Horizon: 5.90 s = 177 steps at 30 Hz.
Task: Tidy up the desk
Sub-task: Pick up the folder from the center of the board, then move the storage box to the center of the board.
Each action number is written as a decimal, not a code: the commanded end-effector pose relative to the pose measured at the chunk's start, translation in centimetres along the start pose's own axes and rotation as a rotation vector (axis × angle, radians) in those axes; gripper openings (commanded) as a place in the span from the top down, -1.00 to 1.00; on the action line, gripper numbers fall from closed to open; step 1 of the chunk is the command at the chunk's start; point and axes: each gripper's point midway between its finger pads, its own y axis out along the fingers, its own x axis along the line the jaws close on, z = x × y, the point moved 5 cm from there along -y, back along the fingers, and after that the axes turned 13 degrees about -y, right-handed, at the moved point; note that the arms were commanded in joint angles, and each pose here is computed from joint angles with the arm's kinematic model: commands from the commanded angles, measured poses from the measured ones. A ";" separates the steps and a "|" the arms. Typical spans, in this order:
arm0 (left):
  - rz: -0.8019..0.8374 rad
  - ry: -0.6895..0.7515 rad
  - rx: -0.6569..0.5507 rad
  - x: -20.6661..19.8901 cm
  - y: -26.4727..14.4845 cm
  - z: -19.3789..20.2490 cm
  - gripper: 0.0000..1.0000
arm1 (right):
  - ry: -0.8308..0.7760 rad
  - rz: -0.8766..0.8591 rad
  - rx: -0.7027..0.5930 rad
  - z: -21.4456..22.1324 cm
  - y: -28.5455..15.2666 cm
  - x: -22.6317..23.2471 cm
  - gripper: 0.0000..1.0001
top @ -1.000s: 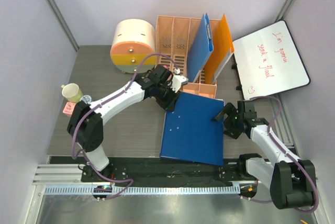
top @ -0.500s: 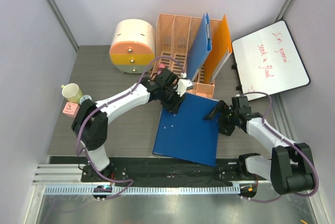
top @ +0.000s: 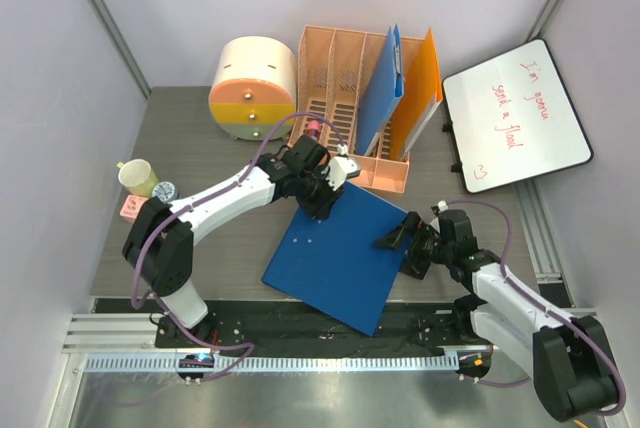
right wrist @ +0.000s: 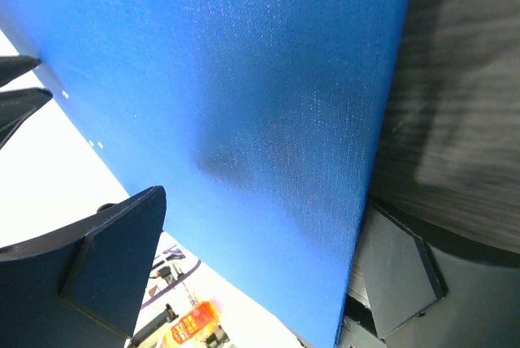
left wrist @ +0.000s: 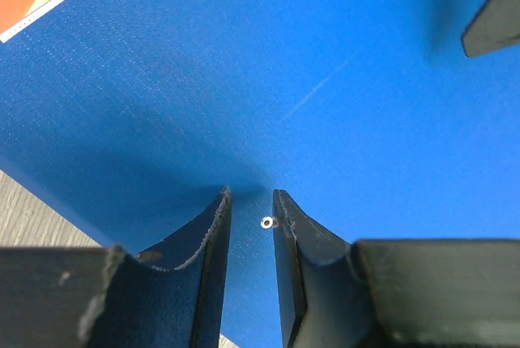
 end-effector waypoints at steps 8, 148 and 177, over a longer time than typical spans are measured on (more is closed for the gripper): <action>-0.029 -0.077 0.268 1.3 2.8 5.6 0.45 | 0.112 0.149 0.072 4.2 -0.7 -3.7 -0.99; -0.236 -0.558 -0.660 11.4 -26.4 -5.6 0.36 | -0.141 -0.572 -0.305 -9.4 -19.1 27.8 0.98; 0.673 -0.646 -0.668 1.2 -30.7 -4.3 -0.44 | 0.207 -1.074 -0.839 -22.4 -20.6 32.6 0.98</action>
